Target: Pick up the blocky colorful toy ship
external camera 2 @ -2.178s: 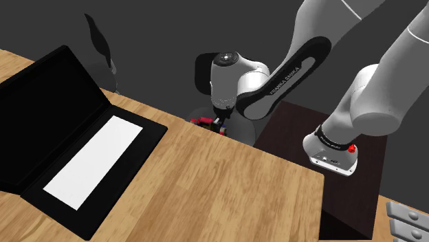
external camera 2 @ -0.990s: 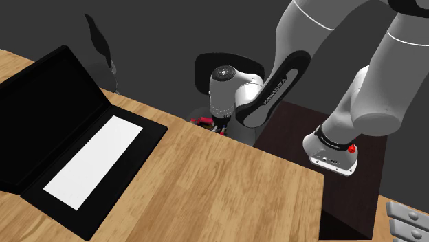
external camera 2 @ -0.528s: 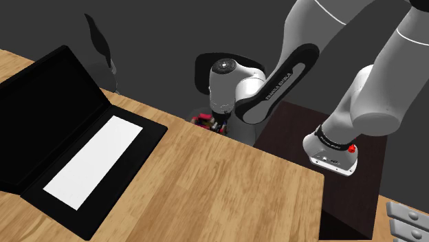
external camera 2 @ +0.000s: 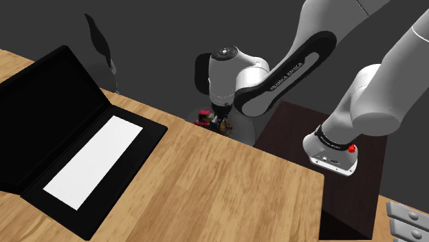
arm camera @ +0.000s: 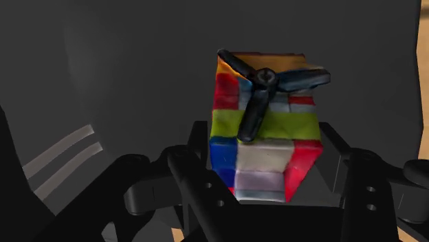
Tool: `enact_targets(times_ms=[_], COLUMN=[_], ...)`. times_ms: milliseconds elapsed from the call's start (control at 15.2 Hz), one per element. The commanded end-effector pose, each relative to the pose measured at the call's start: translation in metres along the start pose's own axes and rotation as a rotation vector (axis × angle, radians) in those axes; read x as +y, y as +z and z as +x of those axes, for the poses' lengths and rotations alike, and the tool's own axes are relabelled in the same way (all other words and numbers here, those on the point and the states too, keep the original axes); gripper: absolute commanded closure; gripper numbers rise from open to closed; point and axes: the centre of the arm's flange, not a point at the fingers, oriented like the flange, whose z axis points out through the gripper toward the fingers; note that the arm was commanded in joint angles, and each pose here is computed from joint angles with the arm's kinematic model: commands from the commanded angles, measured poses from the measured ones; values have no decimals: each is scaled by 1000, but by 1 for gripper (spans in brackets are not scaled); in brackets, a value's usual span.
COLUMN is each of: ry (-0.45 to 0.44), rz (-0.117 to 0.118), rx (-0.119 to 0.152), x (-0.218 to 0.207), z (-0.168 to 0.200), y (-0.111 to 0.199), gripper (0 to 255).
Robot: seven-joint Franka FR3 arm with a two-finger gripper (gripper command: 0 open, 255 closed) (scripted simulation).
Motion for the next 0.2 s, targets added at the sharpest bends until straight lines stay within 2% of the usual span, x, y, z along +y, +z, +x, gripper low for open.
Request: enact_targets(times_ms=[0,132], ry=[0,0], rz=[0,0], rx=[1,1], x=[0,0], z=[-1,-1], y=[-11,-12], gripper=[255,255])
